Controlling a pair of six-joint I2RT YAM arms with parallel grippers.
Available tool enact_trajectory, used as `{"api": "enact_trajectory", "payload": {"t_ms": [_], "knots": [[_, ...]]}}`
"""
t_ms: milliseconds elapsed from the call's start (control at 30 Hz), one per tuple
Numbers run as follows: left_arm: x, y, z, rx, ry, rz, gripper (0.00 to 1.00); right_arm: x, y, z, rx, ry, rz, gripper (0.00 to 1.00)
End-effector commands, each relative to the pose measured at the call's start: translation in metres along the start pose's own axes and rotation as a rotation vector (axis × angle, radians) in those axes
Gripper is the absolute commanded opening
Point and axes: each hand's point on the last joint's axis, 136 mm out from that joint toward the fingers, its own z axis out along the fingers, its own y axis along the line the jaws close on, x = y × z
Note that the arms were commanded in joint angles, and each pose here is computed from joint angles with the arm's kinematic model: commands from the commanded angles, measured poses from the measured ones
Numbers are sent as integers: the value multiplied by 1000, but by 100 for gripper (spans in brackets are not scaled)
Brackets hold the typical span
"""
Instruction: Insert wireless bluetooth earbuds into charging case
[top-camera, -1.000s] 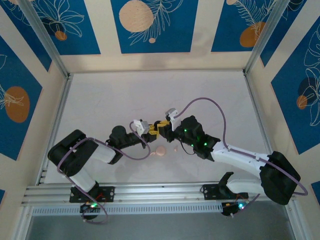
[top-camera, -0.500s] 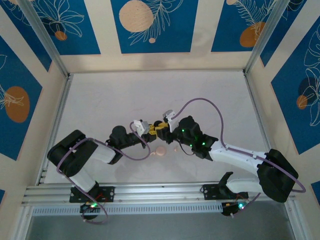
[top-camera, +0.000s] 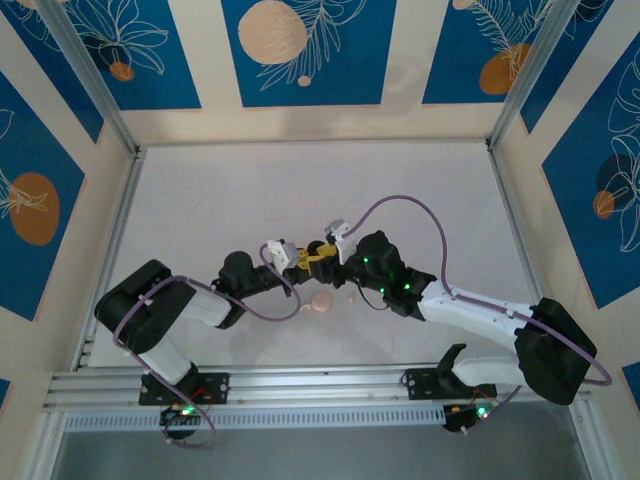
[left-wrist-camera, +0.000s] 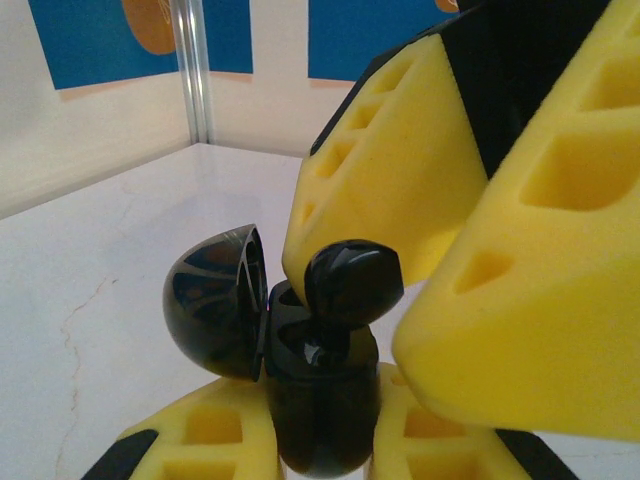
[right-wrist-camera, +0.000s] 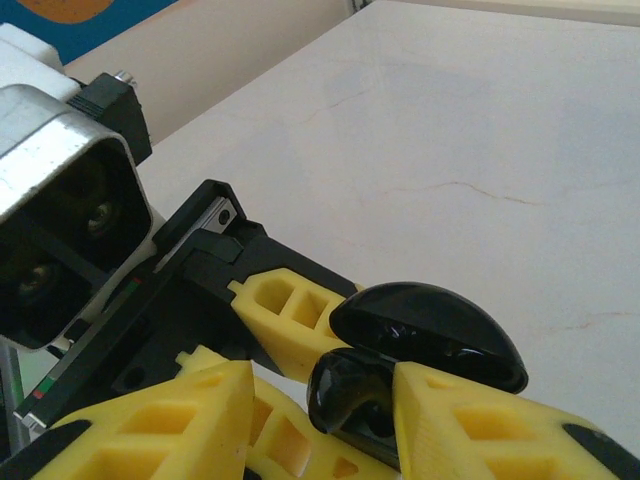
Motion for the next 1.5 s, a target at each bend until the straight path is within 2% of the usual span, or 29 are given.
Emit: {"api": "enact_trajectory", "payload": {"t_ms": [0, 367, 1000, 1200, 1467], "knots": [[-30, -3, -3, -2, -99, 60, 8, -1, 3, 1, -19, 23, 24, 43], [-27, -3, -3, -1, -92, 61, 8, -15, 6, -3, -46, 0, 39, 55], [-17, -2, -1, -3, -70, 63, 8, -48, 21, -23, -157, -39, 86, 60], [-16, -6, -2, 14, -67, 74, 8, -58, 23, -36, -198, -57, 118, 59], [-18, -12, -3, 47, -71, 89, 8, -51, 12, -47, -210, 22, 188, 46]]}}
